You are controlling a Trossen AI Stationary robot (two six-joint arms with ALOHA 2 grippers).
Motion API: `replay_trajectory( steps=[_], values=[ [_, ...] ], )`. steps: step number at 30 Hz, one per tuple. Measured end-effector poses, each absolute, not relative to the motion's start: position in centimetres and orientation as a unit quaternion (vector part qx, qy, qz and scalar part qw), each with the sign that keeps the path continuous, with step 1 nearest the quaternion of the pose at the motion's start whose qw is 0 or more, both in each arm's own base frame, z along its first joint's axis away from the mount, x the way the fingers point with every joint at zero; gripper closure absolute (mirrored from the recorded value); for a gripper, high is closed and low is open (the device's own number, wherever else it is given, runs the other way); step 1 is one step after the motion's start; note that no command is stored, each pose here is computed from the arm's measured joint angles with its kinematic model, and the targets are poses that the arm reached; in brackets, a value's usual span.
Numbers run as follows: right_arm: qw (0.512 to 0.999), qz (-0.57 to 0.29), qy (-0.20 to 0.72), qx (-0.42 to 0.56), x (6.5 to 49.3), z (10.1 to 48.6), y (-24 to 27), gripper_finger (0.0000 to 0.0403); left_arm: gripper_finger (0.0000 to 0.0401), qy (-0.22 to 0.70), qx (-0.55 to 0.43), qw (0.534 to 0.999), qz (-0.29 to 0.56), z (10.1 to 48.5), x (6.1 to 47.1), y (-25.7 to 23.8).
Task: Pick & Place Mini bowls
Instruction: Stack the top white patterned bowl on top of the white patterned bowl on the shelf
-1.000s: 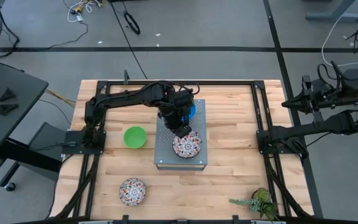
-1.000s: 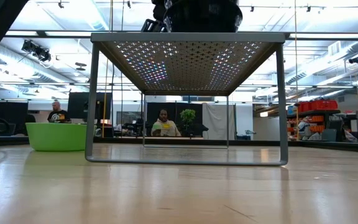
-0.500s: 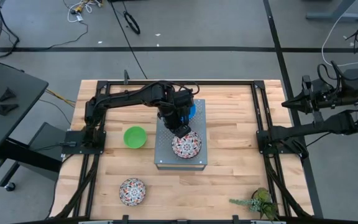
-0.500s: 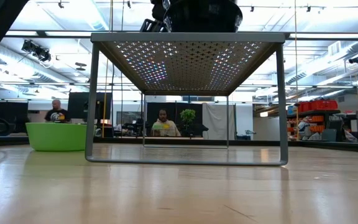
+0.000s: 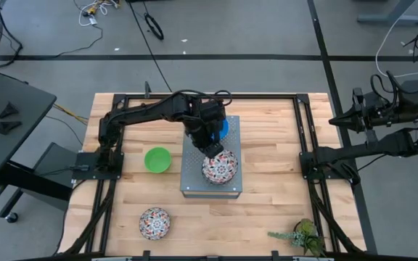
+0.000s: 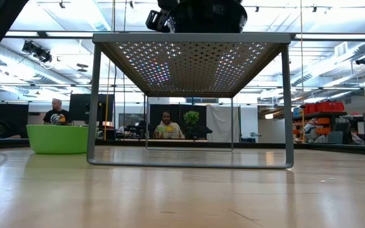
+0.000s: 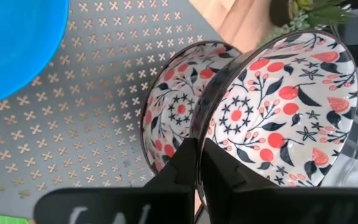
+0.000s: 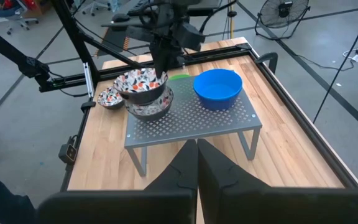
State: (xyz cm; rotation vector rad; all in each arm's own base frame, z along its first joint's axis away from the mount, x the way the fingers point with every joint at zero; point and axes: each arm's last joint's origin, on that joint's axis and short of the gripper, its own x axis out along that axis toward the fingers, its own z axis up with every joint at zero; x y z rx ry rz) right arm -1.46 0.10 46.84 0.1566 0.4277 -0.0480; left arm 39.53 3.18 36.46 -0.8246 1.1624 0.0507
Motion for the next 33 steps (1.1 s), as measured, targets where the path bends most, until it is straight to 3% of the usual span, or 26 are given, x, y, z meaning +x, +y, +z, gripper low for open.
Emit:
replay_trajectory(
  steps=[33],
  values=[
    [0.974, -0.024, 0.212, 0.078, -1.5, 46.8, 0.1, 0.04, 0.0384, 0.575, -0.355, 0.735, 0.057, 34.5, 40.0, 3.3]
  ],
)
